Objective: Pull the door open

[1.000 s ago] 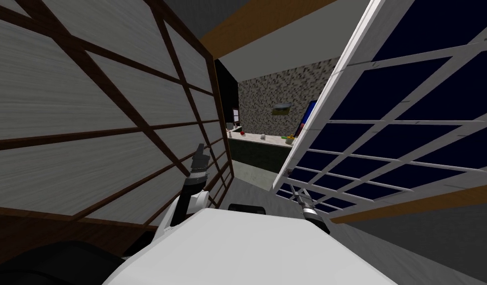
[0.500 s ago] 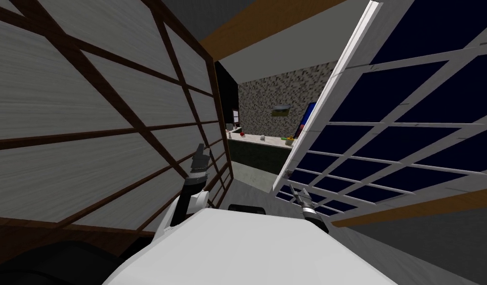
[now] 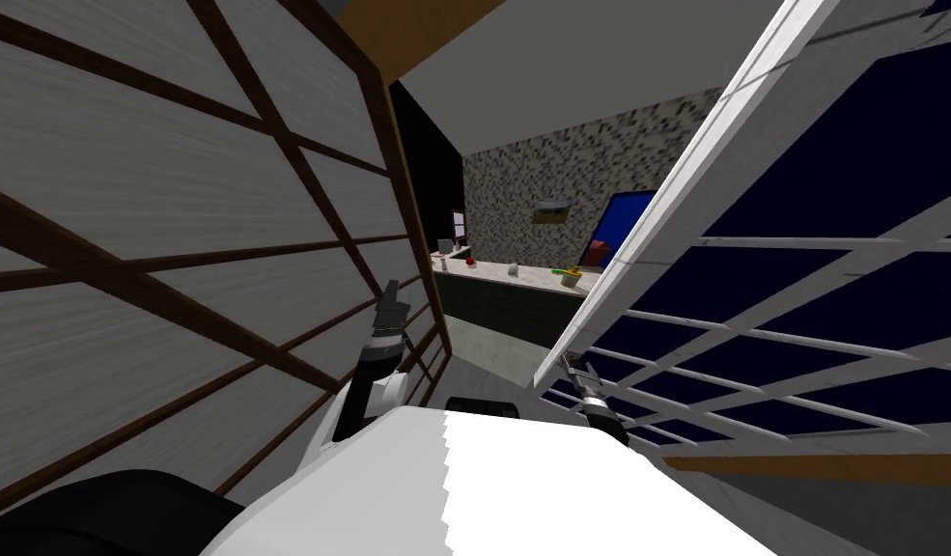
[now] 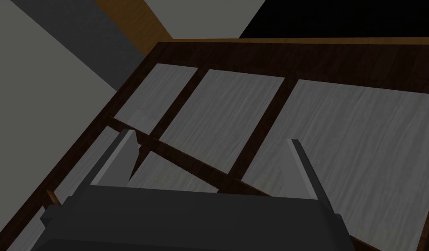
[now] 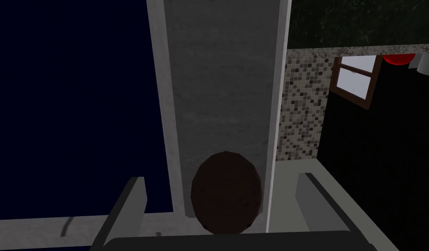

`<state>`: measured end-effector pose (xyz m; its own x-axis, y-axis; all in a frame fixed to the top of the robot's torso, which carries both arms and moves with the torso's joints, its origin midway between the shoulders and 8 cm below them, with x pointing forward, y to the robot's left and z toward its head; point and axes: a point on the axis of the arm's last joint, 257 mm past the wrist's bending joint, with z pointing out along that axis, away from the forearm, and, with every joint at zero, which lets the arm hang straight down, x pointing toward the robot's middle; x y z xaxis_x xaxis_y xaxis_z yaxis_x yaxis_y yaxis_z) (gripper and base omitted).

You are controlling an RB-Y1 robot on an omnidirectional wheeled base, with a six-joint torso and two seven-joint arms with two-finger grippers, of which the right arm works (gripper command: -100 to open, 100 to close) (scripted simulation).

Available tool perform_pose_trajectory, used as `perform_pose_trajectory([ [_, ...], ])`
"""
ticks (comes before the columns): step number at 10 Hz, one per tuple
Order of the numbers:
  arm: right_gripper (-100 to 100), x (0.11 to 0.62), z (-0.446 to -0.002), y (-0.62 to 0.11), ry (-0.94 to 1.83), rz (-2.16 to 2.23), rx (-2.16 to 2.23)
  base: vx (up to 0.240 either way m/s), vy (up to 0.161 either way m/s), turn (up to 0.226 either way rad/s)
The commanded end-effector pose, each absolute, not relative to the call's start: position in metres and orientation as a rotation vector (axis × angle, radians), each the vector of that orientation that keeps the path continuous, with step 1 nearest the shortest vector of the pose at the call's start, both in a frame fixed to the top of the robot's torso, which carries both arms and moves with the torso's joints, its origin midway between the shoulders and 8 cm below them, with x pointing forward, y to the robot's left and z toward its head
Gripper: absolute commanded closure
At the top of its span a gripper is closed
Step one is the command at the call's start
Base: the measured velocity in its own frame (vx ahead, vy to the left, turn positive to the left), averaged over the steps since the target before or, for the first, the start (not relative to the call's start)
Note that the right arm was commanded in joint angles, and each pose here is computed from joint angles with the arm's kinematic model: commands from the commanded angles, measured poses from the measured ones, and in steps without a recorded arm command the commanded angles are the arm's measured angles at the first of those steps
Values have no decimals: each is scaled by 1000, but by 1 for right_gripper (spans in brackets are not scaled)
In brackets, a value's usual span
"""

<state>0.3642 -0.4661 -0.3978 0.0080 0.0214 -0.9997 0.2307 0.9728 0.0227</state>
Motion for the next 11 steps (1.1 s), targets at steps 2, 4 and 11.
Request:
perform_pose_trajectory([
  [2, 100, 364, -398, -466, 1558, -165, 200, 32, -13, -1],
  [4, 100, 364, -398, -466, 1558, -165, 200, -25, 14, 11],
  [11, 100, 366, -398, -465, 1543, -88, 280, -12, -6, 15],
])
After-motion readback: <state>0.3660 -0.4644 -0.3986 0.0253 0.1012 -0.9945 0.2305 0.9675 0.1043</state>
